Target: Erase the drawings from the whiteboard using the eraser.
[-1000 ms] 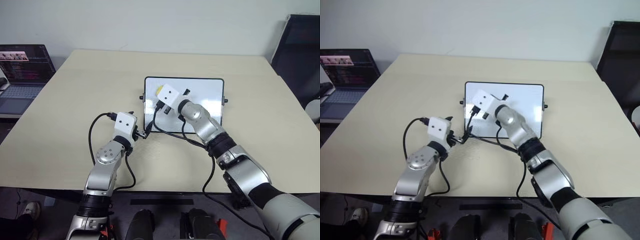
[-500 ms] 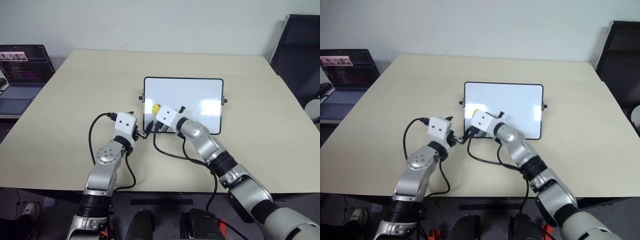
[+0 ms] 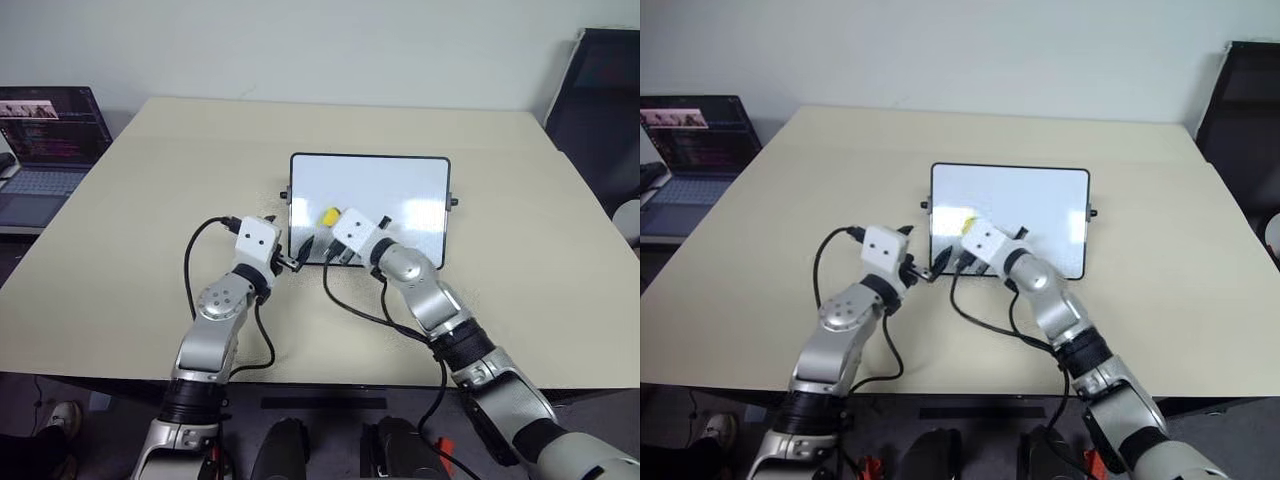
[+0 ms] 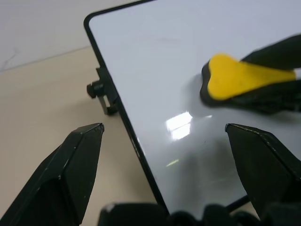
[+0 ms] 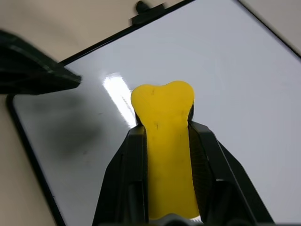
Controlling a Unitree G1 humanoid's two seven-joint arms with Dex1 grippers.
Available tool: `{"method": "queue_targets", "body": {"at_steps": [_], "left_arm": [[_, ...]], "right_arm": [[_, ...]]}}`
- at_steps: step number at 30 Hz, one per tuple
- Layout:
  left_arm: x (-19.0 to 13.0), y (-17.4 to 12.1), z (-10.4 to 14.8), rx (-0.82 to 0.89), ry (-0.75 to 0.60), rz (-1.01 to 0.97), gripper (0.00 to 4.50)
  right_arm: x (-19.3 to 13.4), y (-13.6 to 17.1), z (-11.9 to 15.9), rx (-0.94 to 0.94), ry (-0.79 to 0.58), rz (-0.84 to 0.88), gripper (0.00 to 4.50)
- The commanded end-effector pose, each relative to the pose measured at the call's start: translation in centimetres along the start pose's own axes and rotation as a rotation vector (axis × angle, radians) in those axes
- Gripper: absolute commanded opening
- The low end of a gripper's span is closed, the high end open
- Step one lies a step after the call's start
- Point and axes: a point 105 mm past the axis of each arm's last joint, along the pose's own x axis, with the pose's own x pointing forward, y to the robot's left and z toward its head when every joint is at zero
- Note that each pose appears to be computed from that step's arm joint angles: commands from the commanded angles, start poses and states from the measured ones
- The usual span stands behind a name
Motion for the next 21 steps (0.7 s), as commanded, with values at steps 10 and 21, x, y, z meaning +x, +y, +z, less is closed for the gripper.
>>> {"method": "queue_targets", "body": {"at_steps": [10, 21], "left_arm": [[1.2, -5.7, 3.5, -0.044, -0.167, -0.434, 4.5], [2.0, -11.3, 5.3, 0.006, -0.243, -0.892, 4.5]], "right_arm": [[-9.2, -8.6, -1.5, 0.162, 0.144, -0.325, 0.87], [-16.5, -11.6, -7.9, 0.33, 0.504, -0.526, 0.87]]}}
